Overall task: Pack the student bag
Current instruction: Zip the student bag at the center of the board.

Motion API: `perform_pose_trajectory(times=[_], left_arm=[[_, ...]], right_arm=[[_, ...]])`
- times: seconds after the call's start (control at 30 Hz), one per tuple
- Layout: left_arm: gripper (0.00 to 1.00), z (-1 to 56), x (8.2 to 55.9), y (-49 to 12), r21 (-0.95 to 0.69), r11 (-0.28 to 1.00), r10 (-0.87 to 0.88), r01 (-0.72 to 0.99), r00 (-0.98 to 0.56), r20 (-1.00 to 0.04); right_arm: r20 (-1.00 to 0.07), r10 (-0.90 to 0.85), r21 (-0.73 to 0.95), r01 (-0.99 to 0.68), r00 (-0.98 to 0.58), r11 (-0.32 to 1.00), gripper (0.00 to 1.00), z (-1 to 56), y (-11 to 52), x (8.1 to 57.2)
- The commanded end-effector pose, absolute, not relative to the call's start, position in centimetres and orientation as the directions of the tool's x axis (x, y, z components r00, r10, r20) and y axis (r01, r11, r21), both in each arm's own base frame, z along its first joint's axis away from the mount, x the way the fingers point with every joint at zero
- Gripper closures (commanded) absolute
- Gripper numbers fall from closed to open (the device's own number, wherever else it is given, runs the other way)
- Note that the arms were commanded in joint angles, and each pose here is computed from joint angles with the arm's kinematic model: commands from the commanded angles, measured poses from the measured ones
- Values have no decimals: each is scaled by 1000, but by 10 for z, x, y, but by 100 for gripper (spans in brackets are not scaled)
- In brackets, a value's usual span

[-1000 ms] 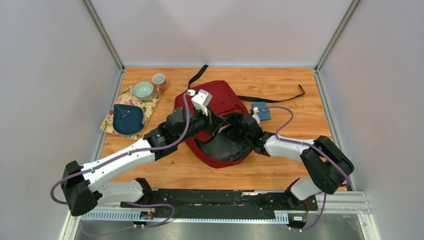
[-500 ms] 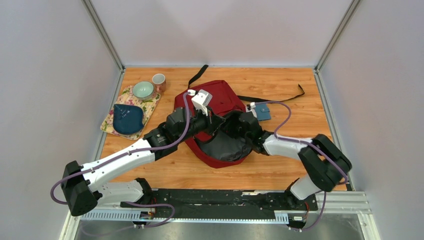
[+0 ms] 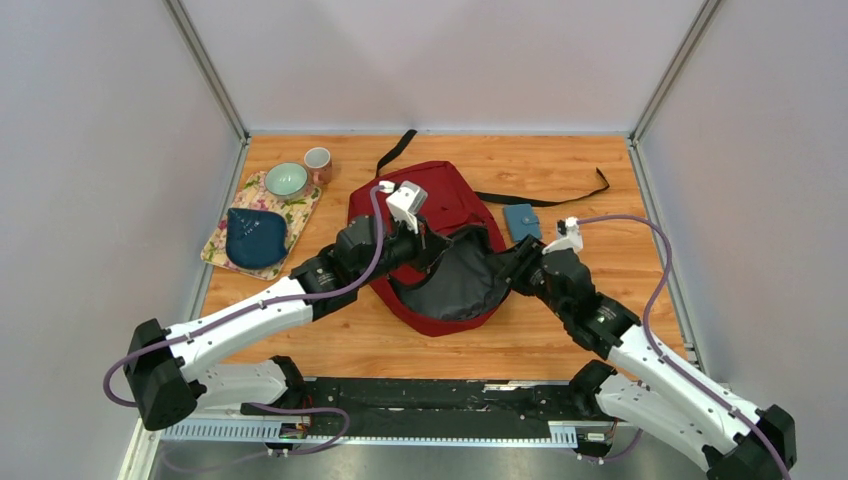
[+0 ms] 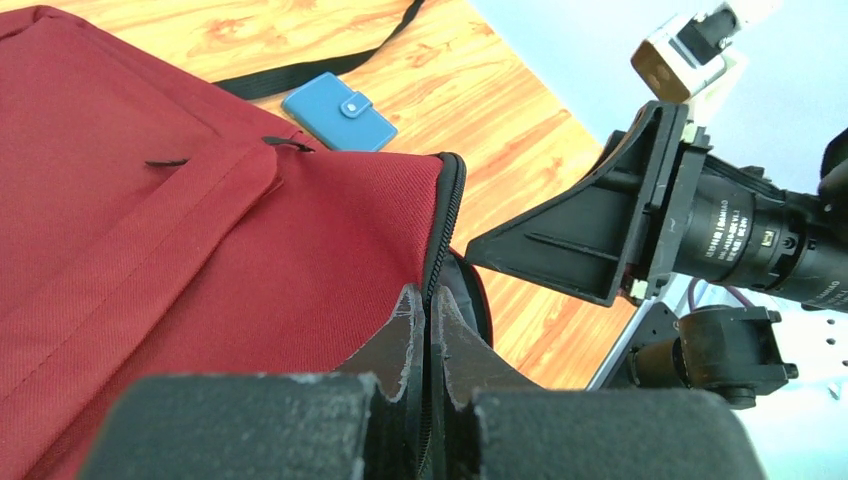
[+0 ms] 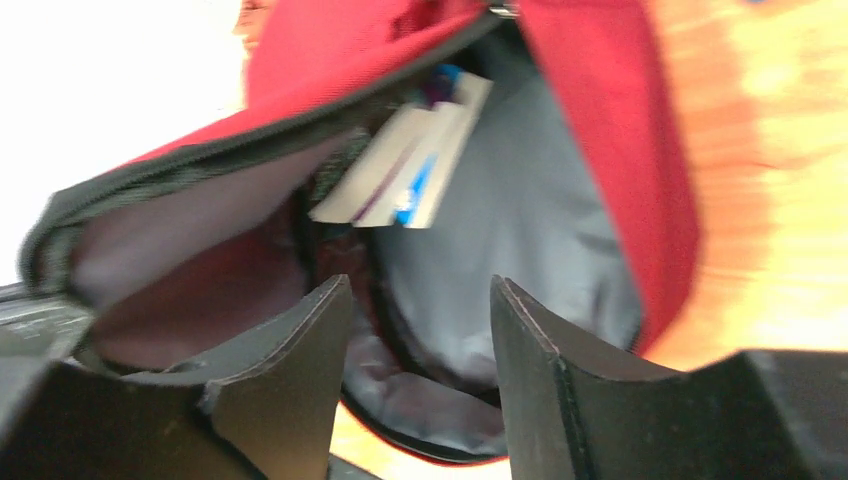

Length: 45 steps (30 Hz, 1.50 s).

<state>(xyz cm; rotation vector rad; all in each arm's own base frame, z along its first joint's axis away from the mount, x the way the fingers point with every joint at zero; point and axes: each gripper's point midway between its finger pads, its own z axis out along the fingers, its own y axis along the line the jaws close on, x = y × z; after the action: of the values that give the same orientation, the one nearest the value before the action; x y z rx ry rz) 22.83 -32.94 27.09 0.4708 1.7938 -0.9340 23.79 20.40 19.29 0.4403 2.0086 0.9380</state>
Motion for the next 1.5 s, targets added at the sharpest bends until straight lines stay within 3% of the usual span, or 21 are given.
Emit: perform_pose_trajectory(times=[0.0,0.23,0.4,0.5,0.63,0.73,1.23,1.47], left_arm=[[100,284,222,-340,-417,562,-147,714,-410,-900],[100,280,218,-340,-436,551,-146,711,-433,-890],[100,285,216,-338,-433,551,-152,713,-425,-892],[100,284,216,-338,-432,552,-149,713,-425,-893],[100,276,217,-341,-430,550,-132,716,-435,-891],[100,268,214,-348,-433,528,-109,730,-448,-887],[100,209,190,-394,-404,457,53,793,-477,-877],[100,156,181,-392,-423,503,140,754,-554,-821]], right_arm=[[-639,546,565,151,-542,811,41,141,146,227],[-650,444,435,177,-616,883,36,115,145,233],[-653,416,397,181,-632,900,43,110,145,242],[-644,421,409,178,-639,895,55,110,146,246],[-634,427,435,159,-645,886,87,113,149,247],[-632,434,452,149,-642,879,100,116,150,246],[-610,505,540,147,-611,829,100,135,143,227],[-596,518,565,138,-614,813,100,139,145,222]])
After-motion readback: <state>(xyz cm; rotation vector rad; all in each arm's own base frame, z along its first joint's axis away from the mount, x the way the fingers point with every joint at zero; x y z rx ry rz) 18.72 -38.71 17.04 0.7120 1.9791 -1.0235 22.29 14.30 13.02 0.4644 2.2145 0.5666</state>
